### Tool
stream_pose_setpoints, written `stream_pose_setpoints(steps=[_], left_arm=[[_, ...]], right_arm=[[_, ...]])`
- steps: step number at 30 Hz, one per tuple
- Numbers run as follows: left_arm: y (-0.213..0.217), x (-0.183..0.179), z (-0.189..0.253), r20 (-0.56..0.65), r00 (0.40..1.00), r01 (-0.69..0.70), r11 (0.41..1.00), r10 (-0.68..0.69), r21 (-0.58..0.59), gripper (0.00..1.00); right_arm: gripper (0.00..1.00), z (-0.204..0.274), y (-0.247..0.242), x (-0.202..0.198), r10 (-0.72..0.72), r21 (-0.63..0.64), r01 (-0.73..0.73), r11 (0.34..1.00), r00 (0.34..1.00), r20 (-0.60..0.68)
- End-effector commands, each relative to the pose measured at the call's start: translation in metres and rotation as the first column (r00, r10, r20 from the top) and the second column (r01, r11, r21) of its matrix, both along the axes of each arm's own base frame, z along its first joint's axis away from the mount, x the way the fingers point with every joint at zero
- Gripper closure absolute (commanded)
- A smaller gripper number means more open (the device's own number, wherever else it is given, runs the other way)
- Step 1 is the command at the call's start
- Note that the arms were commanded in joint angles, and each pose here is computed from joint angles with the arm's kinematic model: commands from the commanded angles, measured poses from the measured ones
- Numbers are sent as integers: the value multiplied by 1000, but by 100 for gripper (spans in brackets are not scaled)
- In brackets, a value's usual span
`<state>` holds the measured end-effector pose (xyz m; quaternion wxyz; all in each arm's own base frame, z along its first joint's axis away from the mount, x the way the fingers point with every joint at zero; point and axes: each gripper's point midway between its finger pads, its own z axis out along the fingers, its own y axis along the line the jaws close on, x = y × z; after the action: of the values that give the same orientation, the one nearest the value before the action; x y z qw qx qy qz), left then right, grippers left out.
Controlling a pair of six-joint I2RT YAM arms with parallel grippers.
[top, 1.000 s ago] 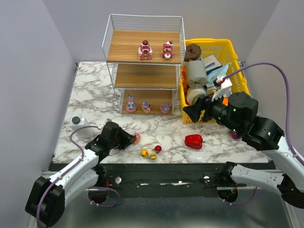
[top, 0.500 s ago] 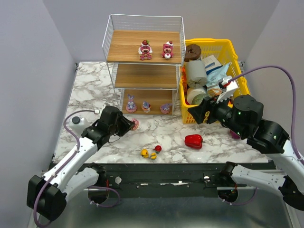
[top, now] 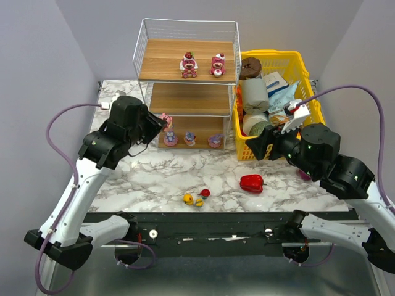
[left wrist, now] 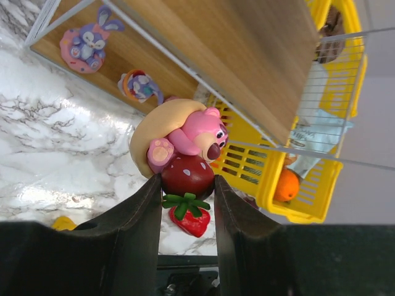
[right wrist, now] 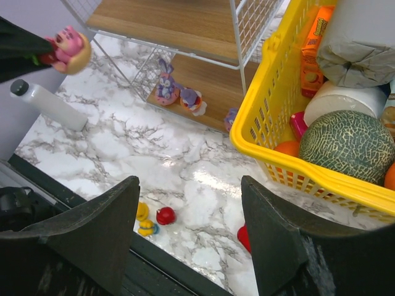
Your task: Place and organize the plastic toys onto the shelf
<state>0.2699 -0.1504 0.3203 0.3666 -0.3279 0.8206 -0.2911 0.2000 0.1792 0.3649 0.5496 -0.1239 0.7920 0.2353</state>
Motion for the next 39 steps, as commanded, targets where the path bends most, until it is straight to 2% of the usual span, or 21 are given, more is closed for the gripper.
stream_pose_setpoints(steps=[1,7,19,25,32,39], left_arm=[[19,-10,28,30,998,-54,998,53,30,100],[16,-2,89,176,983,-42,998,50,-49,100],[18,24,155,357,931,-56,997,70,-49,100],[20,33,168,374,923,-80,996,92,-48,99],[22,47,166,345,932,-103,994,113,-48,88],[18,63,159,314,943,-89,993,108,-73,85]], right_arm=[[25,-13,-9,3,-44,-45,43,998,999,-13],[25,-16,-12,4,-57,-44,57,997,998,-8],[25,-18,-20,6,-90,-57,91,994,996,9],[25,-18,-22,6,-99,-52,99,994,995,11],[25,-20,-26,4,-108,-40,109,993,994,16],[25,-19,-30,4,-119,-41,120,992,993,26]])
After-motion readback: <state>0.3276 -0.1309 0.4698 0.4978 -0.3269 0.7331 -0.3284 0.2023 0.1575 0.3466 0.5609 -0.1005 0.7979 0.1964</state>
